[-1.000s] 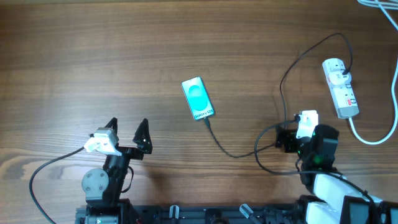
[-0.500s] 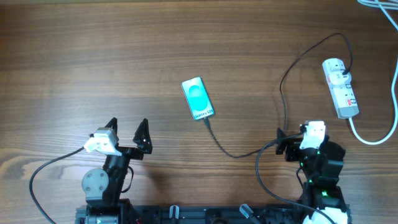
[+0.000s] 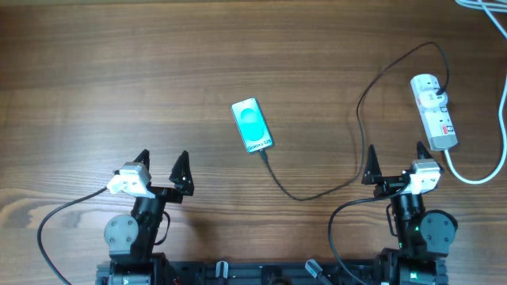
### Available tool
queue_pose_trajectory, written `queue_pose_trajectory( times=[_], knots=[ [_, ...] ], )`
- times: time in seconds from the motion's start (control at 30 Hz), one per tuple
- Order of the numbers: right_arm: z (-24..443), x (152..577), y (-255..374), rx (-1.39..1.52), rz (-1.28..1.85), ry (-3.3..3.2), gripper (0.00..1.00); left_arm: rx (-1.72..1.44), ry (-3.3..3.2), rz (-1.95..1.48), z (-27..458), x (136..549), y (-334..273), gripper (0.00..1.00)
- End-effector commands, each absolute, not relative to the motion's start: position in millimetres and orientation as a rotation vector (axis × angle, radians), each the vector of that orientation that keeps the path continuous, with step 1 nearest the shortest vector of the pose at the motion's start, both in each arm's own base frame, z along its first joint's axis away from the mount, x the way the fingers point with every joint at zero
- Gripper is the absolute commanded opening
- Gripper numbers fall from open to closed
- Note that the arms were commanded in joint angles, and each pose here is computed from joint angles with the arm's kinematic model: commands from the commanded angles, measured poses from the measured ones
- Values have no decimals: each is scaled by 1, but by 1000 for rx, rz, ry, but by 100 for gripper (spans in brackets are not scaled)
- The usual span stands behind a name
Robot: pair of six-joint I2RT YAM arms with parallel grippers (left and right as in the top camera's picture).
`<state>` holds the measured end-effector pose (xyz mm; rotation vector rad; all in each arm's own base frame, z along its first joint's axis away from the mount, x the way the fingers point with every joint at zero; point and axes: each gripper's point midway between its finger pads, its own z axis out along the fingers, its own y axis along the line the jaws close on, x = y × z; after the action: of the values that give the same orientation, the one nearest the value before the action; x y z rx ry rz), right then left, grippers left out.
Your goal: Plug charger to phone and switch on socket
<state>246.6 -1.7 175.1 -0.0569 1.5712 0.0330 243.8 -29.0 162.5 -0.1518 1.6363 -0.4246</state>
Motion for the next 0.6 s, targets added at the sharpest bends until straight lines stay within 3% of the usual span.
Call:
queue_pose_trajectory(
  times=[0.0, 0.57],
  knots=[
    [179, 245, 2, -61, 59, 1552, 100, -134, 1639, -406, 161, 244, -29, 100],
    [179, 245, 2, -61, 59, 1553, 100, -135, 1644, -406, 159, 244, -29, 100]
  ],
)
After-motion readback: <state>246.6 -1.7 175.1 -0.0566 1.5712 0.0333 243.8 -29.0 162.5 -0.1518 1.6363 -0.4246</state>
